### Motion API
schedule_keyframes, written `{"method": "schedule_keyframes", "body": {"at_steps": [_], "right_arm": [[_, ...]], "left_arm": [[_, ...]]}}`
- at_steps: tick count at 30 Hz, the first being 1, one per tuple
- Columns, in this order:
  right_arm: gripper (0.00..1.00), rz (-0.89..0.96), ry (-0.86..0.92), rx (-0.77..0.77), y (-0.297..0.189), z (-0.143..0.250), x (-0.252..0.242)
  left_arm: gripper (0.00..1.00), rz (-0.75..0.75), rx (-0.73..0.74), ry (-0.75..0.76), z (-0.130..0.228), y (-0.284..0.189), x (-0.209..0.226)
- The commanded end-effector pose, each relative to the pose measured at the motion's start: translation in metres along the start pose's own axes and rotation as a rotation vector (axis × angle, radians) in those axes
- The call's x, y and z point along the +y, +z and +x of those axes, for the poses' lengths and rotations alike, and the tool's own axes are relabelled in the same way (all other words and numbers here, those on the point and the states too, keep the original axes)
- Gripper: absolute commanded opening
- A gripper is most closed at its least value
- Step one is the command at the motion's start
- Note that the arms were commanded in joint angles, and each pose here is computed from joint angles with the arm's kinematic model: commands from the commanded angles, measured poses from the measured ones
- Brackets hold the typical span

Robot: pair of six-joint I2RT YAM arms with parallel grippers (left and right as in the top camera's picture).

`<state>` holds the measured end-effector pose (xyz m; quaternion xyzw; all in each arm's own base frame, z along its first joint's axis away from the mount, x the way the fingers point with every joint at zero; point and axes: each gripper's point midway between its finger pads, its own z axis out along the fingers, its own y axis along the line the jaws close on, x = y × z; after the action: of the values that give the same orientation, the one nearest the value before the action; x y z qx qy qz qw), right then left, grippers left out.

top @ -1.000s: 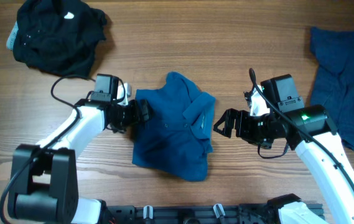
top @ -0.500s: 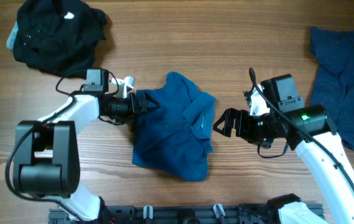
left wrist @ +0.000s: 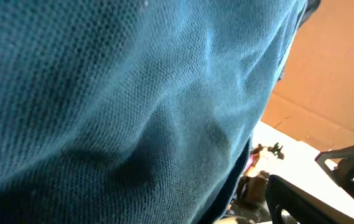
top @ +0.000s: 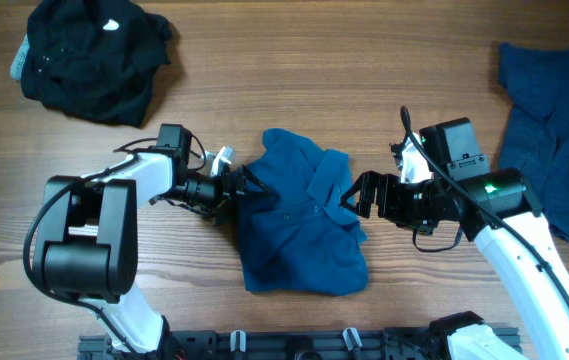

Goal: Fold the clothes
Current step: 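Grasp the folded teal shirt's left and right sides with both grippers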

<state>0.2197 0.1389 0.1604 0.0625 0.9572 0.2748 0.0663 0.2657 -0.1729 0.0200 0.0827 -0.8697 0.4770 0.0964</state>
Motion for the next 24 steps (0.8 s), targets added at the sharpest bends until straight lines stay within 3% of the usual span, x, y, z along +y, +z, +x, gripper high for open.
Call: {"method": "schedule_keyframes", "body": {"at_steps": [1,7,12,20,22,24], "right_arm": [[1.0,-0.027,-0.031,-0.009,-0.004,0.0,0.006],[1.0,-0.023,-0.025,-0.001,-0.004,0.002,0.005],[0.99,-0.024,-0.025,-0.001,-0.004,0.002,0.005],[0.99,-0.016,-0.038,0.03,-0.004,0.01,0.003],[0.99,-0.013,-0.046,0.038,-0.004,0.012,0.002],[0.99,-0.01,-0.052,0.044,-0.005,0.013,0.001]], "left_arm": [[0.92,-0.29,-0.042,-0.133,0.001,0.016,0.08],[0.84,-0.216,-0.166,-0.102,-0.037,0.016,0.063],[0.82,-0.177,-0.245,-0.055,-0.061,0.013,0.05],[0.78,-0.183,-0.252,-0.025,-0.067,-0.009,0.029],[0.79,-0.176,-0.284,0.005,-0.07,-0.026,0.018],[0.88,-0.194,-0.336,0.04,-0.069,-0.048,0.008]]}}
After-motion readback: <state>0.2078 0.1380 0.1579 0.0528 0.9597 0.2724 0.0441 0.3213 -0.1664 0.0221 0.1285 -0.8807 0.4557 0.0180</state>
